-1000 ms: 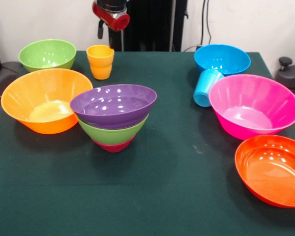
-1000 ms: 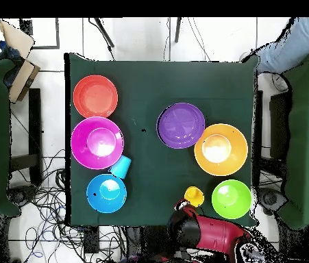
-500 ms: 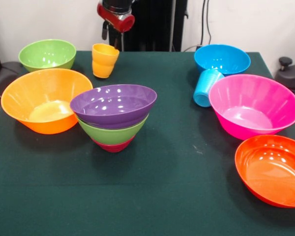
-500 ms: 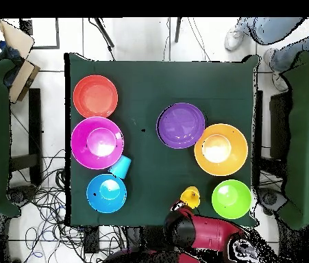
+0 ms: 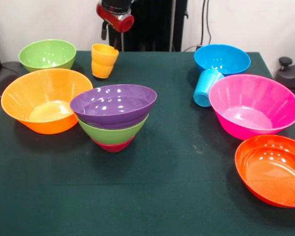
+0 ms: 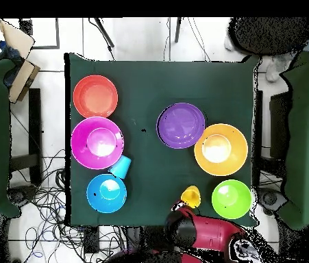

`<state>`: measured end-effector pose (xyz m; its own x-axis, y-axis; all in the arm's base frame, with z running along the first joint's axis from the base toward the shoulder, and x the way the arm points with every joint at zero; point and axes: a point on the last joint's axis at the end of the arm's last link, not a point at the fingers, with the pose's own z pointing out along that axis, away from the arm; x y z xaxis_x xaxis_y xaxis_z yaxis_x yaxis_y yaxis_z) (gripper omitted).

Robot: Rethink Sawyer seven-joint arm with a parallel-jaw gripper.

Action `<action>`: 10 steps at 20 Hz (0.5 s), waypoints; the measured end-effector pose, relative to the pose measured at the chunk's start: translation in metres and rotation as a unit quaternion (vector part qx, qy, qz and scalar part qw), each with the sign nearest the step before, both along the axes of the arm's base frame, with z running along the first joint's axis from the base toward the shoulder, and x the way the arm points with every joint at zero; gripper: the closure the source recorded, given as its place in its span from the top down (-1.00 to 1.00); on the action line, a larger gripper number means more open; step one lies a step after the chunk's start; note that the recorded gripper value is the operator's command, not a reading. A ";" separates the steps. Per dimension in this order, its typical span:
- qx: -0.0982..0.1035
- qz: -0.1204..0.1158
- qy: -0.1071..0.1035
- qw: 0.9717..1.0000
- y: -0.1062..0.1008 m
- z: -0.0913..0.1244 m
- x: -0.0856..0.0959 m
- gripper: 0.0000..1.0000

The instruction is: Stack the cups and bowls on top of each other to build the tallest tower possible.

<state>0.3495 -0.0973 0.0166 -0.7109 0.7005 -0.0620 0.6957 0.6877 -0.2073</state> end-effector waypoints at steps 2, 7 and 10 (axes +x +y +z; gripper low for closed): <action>-0.002 0.000 -0.002 1.000 -0.003 0.002 0.001 1.00; -0.006 -0.001 -0.003 1.000 -0.009 0.007 0.006 1.00; -0.010 -0.005 -0.003 1.000 -0.015 0.012 0.012 1.00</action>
